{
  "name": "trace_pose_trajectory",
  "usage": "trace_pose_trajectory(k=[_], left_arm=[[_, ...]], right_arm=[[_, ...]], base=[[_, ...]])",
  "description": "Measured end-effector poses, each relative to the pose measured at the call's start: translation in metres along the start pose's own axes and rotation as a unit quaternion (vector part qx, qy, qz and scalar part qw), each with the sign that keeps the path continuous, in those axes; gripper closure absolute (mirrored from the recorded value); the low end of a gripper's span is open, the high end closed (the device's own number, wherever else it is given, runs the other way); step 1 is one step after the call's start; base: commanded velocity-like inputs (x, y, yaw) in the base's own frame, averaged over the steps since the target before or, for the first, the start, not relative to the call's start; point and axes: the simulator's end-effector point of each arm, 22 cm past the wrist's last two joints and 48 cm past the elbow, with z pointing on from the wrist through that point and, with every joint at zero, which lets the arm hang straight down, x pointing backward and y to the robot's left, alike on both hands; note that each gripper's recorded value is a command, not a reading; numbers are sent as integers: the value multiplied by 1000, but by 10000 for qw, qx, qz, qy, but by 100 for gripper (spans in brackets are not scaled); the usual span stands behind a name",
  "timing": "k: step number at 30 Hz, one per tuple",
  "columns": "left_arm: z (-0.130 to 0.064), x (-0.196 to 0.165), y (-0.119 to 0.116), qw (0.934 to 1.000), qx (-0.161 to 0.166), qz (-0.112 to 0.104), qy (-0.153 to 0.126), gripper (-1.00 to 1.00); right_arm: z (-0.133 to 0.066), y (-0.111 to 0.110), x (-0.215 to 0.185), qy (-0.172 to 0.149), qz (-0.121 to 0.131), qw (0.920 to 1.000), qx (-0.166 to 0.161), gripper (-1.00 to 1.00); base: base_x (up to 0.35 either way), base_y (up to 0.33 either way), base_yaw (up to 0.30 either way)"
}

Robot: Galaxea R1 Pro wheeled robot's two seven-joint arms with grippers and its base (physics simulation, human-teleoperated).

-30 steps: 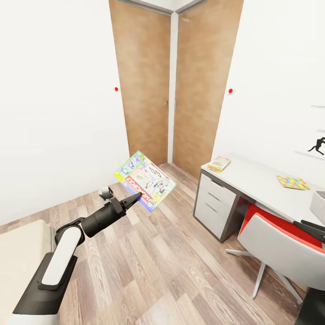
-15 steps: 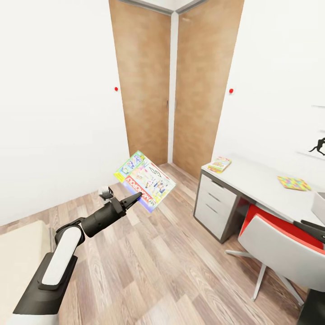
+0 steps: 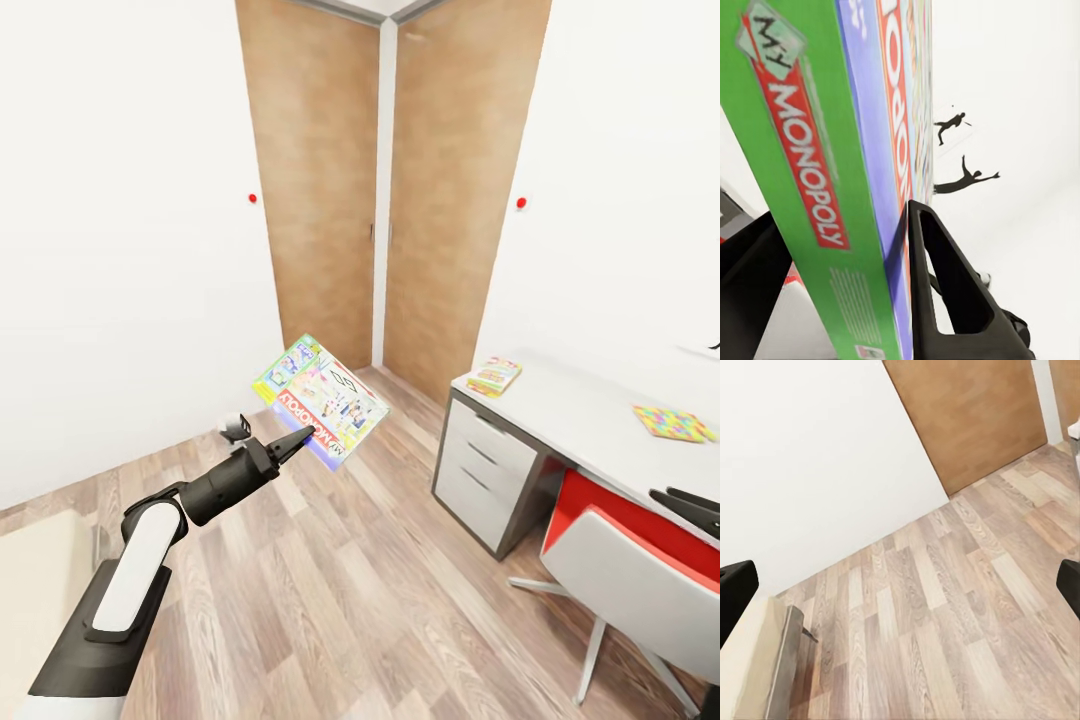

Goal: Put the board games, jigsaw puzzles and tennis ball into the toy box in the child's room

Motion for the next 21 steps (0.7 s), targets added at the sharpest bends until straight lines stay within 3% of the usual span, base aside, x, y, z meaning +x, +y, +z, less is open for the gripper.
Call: trace_pose_trajectory(k=[21], left_arm=[[0,0,0,10000,-1,11,1,100]], right_arm=[[2,1,3,-29,55,10000,-17,-100]], base=[[332,0,0]])
